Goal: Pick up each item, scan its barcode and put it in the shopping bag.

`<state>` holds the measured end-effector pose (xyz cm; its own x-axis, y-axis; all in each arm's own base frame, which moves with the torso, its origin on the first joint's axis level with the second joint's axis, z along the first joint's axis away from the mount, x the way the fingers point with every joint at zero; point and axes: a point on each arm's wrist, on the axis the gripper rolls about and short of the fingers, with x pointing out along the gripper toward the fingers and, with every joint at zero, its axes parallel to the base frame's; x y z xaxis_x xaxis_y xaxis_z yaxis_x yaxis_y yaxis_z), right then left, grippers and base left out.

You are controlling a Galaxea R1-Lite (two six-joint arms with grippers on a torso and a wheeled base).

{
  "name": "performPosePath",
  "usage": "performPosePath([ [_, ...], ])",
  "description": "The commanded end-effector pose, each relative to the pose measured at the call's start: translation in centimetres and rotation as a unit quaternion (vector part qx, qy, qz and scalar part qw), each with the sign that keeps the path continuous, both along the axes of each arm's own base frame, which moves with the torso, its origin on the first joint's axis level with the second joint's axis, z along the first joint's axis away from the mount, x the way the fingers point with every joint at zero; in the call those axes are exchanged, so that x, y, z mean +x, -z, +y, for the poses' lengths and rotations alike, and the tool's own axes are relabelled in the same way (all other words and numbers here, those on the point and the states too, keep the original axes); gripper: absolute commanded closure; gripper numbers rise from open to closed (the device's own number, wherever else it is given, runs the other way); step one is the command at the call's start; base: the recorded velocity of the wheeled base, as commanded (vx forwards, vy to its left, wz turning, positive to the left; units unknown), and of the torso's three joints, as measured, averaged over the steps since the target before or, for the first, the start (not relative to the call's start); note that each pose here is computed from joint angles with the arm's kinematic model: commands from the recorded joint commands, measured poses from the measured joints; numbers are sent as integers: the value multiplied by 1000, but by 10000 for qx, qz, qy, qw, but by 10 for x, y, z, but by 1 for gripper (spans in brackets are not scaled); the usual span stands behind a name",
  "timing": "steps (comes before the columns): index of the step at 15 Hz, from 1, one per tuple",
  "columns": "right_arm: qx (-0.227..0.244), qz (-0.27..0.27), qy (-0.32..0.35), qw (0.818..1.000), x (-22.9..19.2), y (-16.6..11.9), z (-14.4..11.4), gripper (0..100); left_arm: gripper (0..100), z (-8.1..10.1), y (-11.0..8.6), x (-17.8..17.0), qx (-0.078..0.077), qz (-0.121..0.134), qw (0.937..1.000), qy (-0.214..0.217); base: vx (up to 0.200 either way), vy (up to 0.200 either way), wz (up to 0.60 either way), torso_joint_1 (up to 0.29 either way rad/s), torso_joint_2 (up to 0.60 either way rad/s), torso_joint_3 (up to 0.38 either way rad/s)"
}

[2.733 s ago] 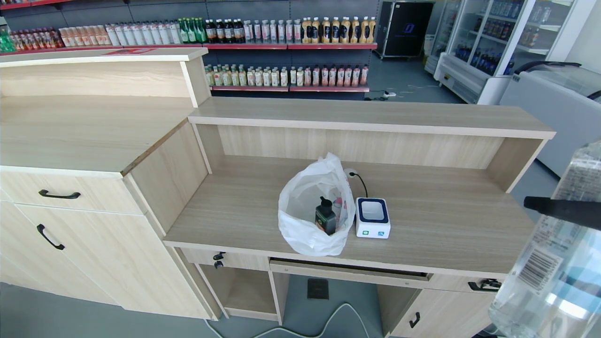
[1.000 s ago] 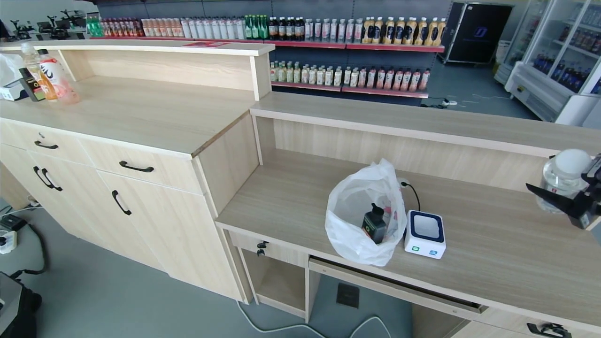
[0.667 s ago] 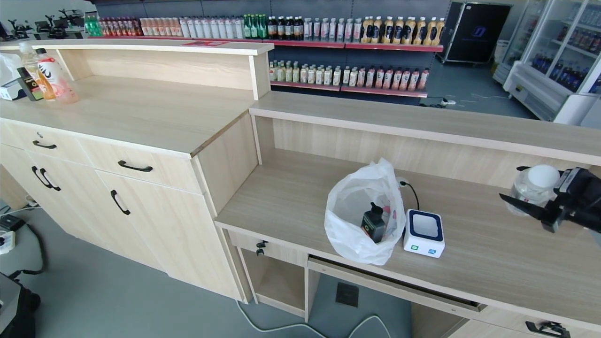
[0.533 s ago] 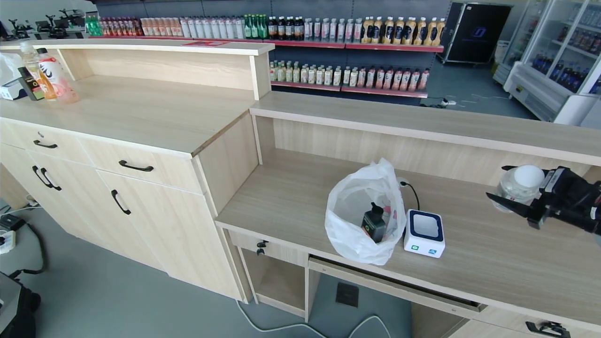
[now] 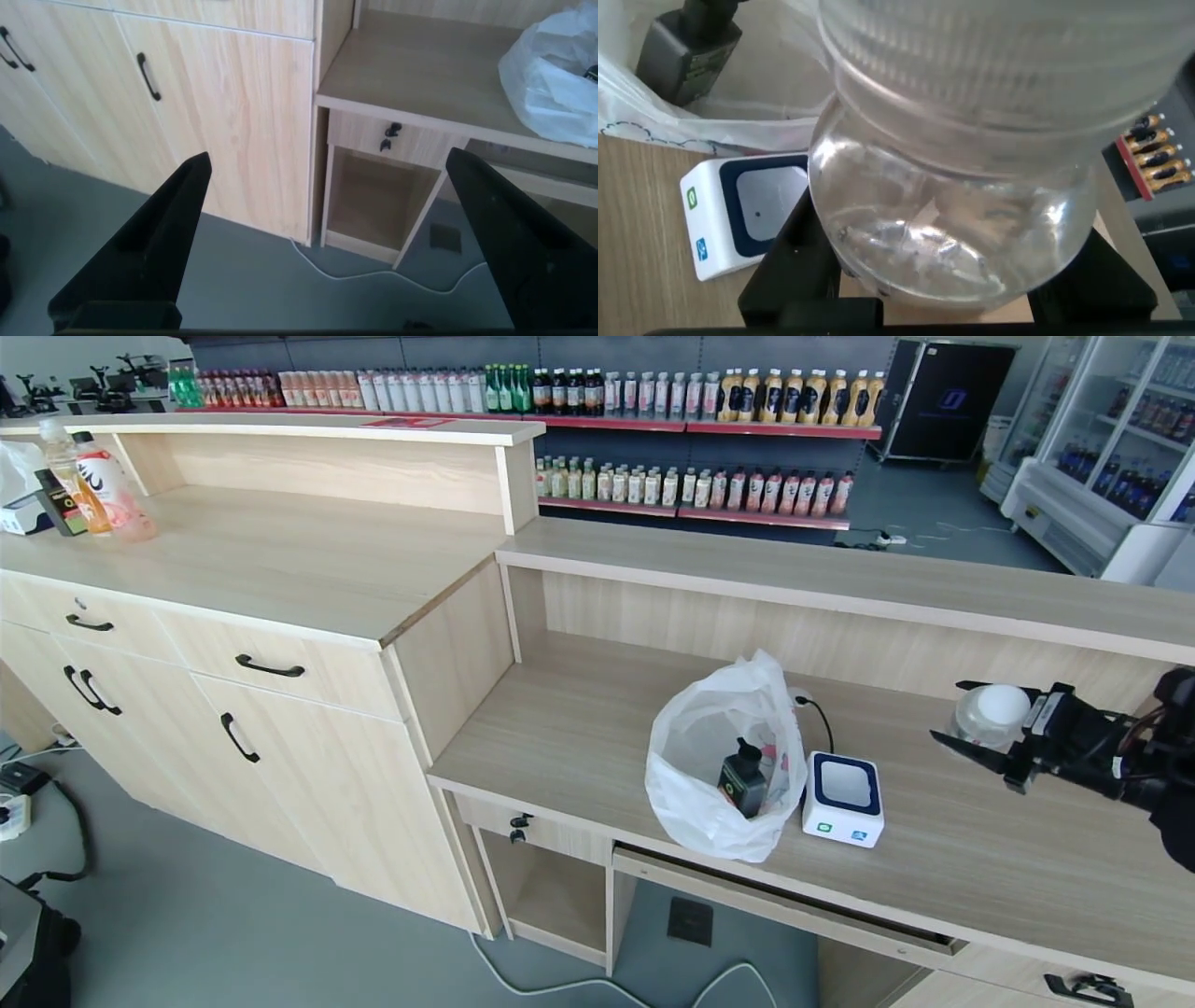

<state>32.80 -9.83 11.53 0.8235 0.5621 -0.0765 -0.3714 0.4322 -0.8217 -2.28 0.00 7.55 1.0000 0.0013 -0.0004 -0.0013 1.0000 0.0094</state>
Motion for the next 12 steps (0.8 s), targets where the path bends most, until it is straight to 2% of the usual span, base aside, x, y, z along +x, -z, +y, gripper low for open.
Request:
performPosePath([
  [1, 30, 71, -139, 9999, 9, 15, 7, 100, 0, 0, 0, 0, -1, -2, 10000, -9, 0, 0, 0, 0, 0, 0],
  [6, 7, -11, -460, 9989, 21, 25, 27, 100, 0, 0, 0, 0, -1, -2, 10000, -1, 0, 0, 0, 0, 0, 0],
  [12, -3, -5, -508, 9987, 29, 40, 29, 100, 0, 0, 0, 0, -1, -2, 10000, -1, 0, 0, 0, 0, 0, 0],
])
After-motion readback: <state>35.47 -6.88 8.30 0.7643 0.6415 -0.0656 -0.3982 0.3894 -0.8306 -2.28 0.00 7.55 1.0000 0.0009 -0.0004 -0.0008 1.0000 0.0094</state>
